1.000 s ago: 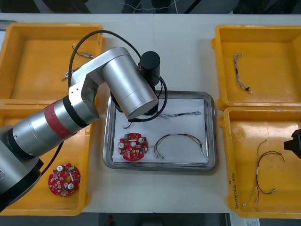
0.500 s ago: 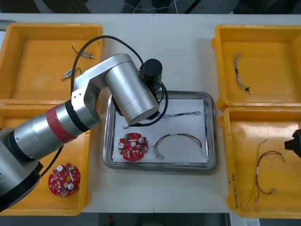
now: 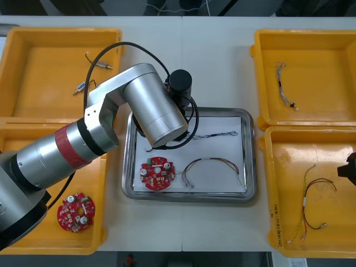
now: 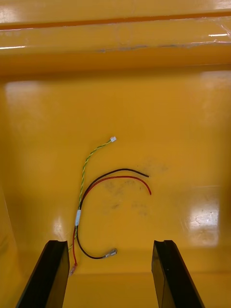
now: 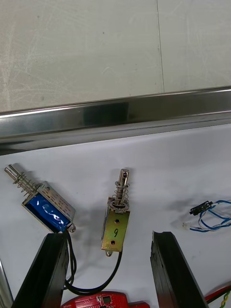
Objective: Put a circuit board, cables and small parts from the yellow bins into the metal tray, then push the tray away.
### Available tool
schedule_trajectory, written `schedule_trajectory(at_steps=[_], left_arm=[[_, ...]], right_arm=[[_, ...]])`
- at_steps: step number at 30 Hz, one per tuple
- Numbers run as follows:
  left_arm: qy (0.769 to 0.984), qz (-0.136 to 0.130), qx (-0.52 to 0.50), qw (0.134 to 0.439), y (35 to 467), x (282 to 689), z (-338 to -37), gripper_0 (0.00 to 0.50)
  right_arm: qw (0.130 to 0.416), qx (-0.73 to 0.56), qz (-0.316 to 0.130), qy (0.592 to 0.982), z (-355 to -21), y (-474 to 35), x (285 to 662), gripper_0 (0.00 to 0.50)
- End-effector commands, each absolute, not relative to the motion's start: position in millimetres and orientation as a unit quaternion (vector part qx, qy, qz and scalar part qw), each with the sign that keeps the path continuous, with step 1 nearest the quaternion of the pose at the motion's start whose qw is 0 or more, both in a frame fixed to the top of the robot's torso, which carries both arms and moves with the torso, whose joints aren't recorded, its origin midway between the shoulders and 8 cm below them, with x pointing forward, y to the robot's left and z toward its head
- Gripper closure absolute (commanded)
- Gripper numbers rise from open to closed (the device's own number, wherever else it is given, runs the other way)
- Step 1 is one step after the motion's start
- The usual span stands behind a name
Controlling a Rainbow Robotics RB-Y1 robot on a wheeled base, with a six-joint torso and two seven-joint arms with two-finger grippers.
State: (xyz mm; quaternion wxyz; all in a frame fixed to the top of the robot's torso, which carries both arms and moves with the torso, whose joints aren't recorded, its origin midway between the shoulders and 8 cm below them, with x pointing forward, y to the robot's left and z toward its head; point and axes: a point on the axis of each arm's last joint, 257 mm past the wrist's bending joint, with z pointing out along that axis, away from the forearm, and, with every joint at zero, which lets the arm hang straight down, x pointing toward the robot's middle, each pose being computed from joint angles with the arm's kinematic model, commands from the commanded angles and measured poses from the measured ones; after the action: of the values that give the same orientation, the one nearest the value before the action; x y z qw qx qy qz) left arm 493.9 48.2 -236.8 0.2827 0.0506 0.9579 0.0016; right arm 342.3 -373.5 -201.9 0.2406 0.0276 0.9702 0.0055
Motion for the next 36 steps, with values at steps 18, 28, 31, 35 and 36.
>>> schedule_trajectory(at_steps=[18,28,31,35,36], left_arm=[[0.962,-0.035,-0.011,0.272,115.8,475.8,-136.6,0.0],[0.959,-0.047,0.015,0.28,165.1,469.2,-91.5,0.0],[0.957,-0.042,0.025,0.285,183.4,464.6,-92.0,0.0],[0.958,-0.027,0.032,0.284,213.2,455.3,-98.9,0.0],[0.958,-0.022,0.033,0.283,221.7,452.1,-101.4,0.0]], right_arm=[[0.256,0.013,-0.019,0.966,-182.1,-382.8,344.6,0.0],[0.266,-0.061,-0.022,0.962,-168.2,-347.6,358.7,0.0],[0.273,-0.094,-0.017,0.957,-162.6,-326.8,364.7,0.0],[0.279,-0.149,-0.008,0.949,-155.9,-291.9,373.3,0.0],[0.279,-0.166,-0.007,0.946,-154.9,-281.1,375.4,0.0]])
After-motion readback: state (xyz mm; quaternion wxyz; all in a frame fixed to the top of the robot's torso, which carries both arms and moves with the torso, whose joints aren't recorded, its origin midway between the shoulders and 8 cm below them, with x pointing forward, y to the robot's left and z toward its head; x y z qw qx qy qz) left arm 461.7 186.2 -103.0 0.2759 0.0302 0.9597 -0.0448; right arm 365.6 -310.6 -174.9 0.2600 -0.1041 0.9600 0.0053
